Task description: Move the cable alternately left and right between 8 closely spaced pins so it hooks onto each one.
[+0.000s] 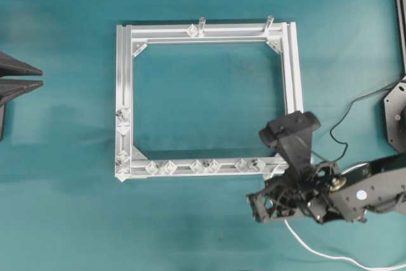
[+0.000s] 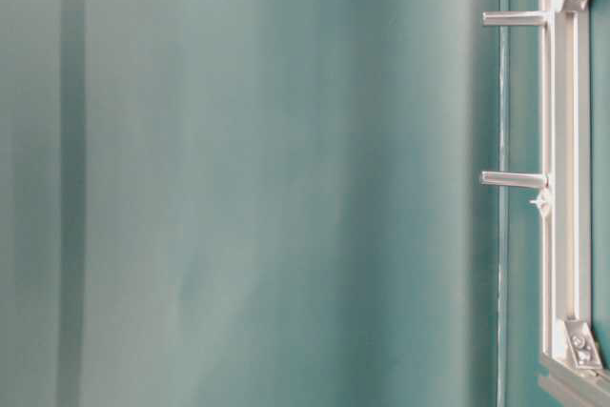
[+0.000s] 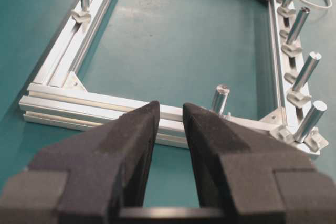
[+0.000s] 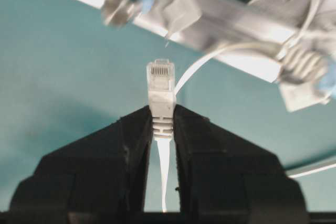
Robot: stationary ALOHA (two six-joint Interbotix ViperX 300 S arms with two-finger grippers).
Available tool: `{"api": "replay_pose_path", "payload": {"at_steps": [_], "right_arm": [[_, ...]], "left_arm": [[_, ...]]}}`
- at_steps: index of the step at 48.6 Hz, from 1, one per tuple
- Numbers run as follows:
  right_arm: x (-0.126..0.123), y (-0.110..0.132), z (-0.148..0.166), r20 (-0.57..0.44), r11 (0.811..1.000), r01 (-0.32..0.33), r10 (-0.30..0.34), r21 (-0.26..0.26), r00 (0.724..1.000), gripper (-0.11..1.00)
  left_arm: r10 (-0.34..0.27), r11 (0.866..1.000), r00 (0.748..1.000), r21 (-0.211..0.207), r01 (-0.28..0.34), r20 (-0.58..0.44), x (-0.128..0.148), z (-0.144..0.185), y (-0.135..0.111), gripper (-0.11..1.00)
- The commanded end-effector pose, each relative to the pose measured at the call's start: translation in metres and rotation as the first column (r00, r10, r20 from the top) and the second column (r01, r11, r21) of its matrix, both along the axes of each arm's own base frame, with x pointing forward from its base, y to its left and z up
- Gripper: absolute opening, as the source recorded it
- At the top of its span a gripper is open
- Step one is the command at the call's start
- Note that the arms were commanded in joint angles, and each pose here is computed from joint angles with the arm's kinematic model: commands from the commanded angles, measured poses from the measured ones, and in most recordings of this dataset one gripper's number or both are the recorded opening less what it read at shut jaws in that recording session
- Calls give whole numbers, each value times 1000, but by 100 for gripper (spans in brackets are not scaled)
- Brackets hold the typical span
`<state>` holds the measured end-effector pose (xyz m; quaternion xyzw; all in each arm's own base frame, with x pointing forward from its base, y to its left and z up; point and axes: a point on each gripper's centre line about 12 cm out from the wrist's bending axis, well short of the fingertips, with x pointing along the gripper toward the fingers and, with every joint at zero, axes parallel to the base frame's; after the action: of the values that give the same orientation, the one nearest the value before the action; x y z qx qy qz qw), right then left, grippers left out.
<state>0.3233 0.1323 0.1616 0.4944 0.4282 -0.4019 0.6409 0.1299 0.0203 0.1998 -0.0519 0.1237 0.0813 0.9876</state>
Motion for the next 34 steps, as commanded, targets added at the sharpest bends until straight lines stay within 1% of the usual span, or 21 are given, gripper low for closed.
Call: {"api": "replay_pose_path", "payload": {"at_steps": [1, 22, 34], "right_arm": [[1, -7, 13, 34, 1000, 15, -16, 11, 999, 15], [-5, -34, 9, 21, 997, 81, -81, 2, 997, 15], [-5, -40, 9, 24, 996, 90, -90, -1, 996, 15]], "left_arm": [[2, 1000, 1000, -3, -2, 7, 2, 4, 0, 31], [2, 1000, 1000, -3, -2, 7, 2, 4, 0, 31], [5, 1000, 1000, -3, -5, 7, 2, 4, 1, 31]]}}
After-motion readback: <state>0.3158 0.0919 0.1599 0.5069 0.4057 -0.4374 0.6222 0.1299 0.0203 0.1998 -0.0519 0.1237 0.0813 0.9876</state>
